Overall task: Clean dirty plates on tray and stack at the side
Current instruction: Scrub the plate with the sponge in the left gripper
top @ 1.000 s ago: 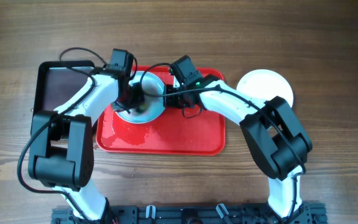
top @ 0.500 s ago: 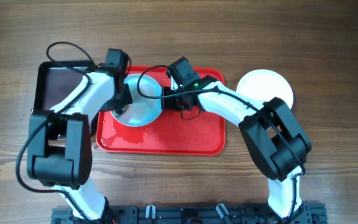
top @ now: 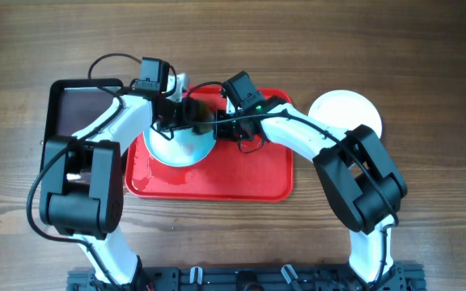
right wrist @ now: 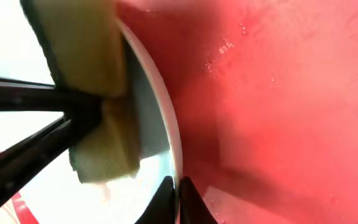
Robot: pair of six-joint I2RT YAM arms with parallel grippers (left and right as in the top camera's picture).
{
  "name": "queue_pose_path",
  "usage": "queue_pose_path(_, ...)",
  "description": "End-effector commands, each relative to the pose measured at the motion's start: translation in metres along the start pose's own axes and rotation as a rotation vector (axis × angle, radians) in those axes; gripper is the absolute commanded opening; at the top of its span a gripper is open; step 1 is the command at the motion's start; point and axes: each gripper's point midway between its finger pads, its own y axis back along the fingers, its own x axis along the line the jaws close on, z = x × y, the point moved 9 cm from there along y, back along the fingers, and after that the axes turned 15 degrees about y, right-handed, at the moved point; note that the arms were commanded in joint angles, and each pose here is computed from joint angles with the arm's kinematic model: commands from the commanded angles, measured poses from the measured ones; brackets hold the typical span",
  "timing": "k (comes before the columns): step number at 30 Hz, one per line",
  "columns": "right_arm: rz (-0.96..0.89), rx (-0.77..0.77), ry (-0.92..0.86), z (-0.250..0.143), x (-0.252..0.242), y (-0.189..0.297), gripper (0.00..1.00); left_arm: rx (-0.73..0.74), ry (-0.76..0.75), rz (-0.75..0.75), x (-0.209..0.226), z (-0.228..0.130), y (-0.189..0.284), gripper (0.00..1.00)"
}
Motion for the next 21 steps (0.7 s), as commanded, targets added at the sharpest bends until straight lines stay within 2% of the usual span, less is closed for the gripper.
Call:
queue_pose_path(1,-0.010,0.039,0.017,-0.008,0.000,-0.010,0.04,-0.203,0.272,0.402,0.040,0.006,0.005,0.04)
queue_pose_path(6,-0.010,0.038,0.017,-0.008,0.000,-0.010,0.04,-0.390,0.330,0.778,0.070,0.004,0.027,0.04)
queue_pose_path(8,-0.010,0.038,0.017,-0.008,0.000,-0.010,0.04,-0.405,0.328,0.841,0.075,0.002,0.032,0.04)
queue_pose_path(11,-0.009,0.036,0.016,-0.008,0.000,-0.010,0.04,-0.368,0.328,0.848,0.075,-0.003,0.033,0.04)
queue_pose_path(13,-0.009,0.036,0.015,-0.007,0.000,-0.010,0.04,-0.299,0.346,0.784,0.069,-0.005,0.031,0.04)
queue_pose_path(18,-0.011,0.039,0.014,-0.008,0.000,-0.010,0.04,0.030,0.291,0.343,0.018,-0.008,0.029,0.04)
queue_pose_path(21,-0.011,0.039,0.017,-0.008,0.000,-0.010,0.04,0.070,0.260,0.233,-0.004,-0.001,0.044,0.04)
